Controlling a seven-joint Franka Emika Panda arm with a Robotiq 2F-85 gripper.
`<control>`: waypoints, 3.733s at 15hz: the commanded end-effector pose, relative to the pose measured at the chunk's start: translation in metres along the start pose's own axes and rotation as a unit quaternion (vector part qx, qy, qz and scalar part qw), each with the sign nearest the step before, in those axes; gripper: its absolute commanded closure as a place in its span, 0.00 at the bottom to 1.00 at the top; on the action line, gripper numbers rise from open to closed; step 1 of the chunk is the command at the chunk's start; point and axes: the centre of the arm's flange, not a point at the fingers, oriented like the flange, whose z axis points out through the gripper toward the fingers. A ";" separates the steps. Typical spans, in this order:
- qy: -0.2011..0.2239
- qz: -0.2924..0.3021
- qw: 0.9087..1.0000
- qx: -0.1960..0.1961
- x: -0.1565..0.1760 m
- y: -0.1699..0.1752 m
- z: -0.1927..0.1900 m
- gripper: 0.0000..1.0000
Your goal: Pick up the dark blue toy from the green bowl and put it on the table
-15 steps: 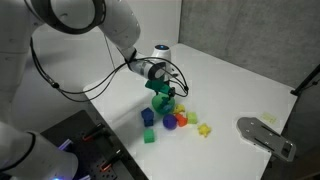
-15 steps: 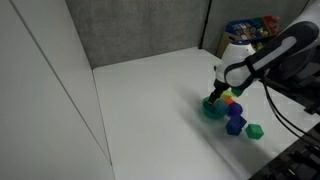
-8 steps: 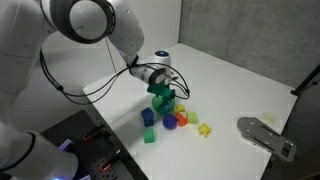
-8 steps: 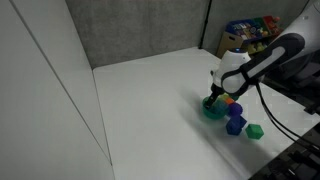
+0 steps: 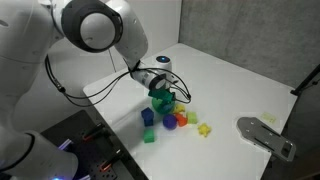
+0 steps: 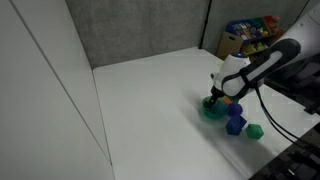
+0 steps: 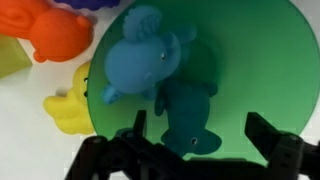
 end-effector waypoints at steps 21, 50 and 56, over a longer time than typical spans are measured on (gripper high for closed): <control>0.059 0.022 0.998 -0.013 0.003 0.003 -0.035 0.93; 0.023 0.242 0.966 -0.090 -0.168 0.153 -0.100 0.93; -0.003 0.289 0.953 -0.093 -0.237 0.175 -0.063 0.93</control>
